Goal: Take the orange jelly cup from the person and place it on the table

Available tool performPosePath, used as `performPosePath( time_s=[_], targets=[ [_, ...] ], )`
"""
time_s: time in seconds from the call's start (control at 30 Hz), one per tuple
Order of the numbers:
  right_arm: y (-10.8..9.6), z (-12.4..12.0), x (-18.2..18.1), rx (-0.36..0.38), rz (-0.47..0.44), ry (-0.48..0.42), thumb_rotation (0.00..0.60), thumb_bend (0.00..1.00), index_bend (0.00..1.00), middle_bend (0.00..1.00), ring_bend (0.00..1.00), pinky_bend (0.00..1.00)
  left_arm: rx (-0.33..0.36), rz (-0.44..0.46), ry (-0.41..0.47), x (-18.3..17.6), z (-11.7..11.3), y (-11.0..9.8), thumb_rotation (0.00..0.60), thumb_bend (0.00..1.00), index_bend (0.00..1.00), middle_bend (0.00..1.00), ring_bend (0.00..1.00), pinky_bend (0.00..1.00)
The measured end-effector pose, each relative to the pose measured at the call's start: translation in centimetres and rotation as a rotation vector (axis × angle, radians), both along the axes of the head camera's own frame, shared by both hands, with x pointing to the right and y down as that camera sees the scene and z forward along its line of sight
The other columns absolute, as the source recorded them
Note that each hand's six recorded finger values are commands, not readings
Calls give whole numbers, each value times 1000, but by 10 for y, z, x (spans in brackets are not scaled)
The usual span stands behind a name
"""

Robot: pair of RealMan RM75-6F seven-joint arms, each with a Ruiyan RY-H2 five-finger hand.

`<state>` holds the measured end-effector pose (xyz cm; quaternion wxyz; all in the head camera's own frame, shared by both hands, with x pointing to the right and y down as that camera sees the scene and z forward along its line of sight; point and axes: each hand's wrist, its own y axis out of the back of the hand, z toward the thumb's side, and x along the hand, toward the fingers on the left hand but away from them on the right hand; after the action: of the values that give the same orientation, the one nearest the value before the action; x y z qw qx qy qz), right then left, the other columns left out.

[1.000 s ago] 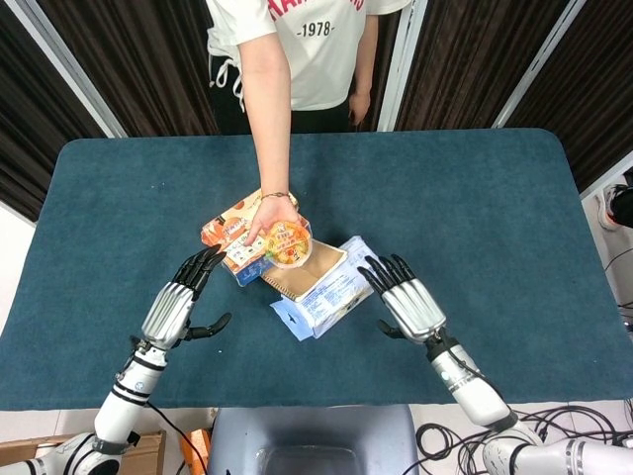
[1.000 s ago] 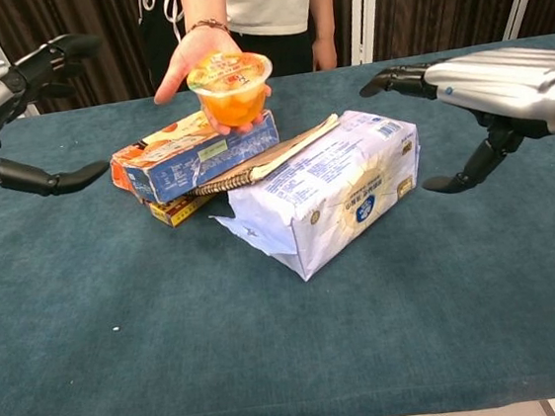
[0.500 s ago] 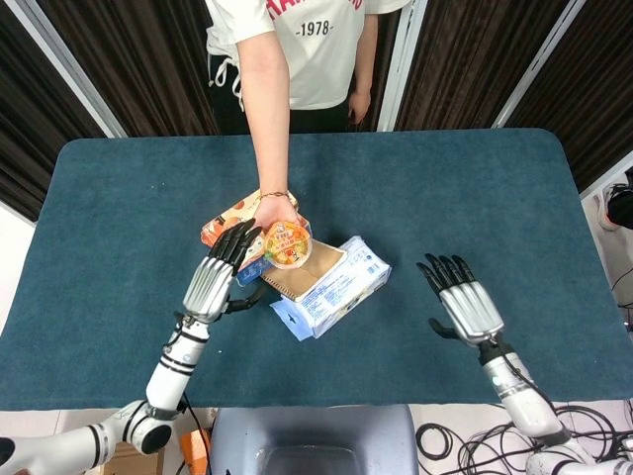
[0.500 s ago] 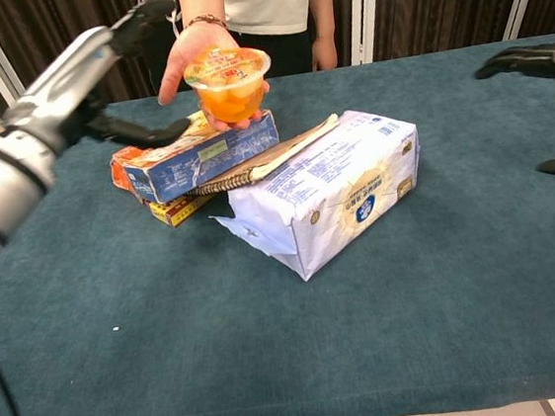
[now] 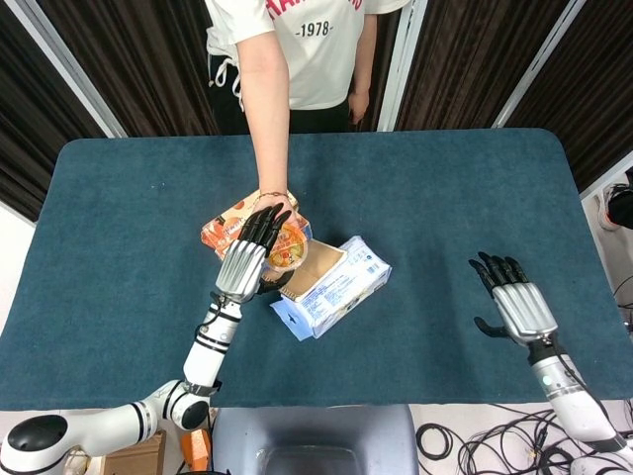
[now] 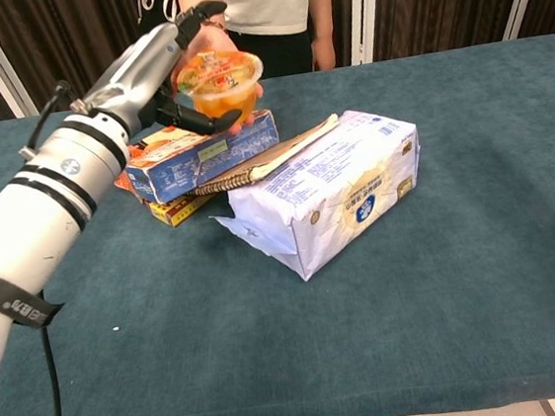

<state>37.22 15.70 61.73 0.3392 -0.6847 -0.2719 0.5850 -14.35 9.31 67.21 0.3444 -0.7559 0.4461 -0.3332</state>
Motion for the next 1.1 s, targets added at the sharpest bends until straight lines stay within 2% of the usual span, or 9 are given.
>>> performPosePath(
  time_s=[0.07,0.27,0.5,0.8,0.87,1.03,1.1],
  targets=[
    [0,-1,4,-4,5,-1,600,203,0,0,0,0,-11,-5,-13,0,4,-1,600,289,112,55,32,171],
    [-2,-1,11,-10,25,0,600,203,0,0,0,0,5,-7,-23,3,6,-1,600,303,311,265,244,372],
    [-2,1,14,-21,32,3,600,203,0,0,0,0,39,-4,-35,5,7,-1,600,317,448,414,416,557],
    [-1,2,14,-29,37,3,600,203,0,0,0,0,62,0,24,8,0,-2,600,303,520,504,528,657],
    [-1,2,15,-32,38,5,600,203,0,0,0,0,85,0,52,7,-7,-3,600,304,531,525,550,673],
    [-1,-1,14,-26,42,-1,600,203,0,0,0,0,230,21,81,1,-39,-13,600,305,565,571,600,722],
    [0,-1,13,-25,43,-4,600,203,0,0,0,0,267,25,87,-1,-51,-16,600,305,568,577,606,726]
  ],
)
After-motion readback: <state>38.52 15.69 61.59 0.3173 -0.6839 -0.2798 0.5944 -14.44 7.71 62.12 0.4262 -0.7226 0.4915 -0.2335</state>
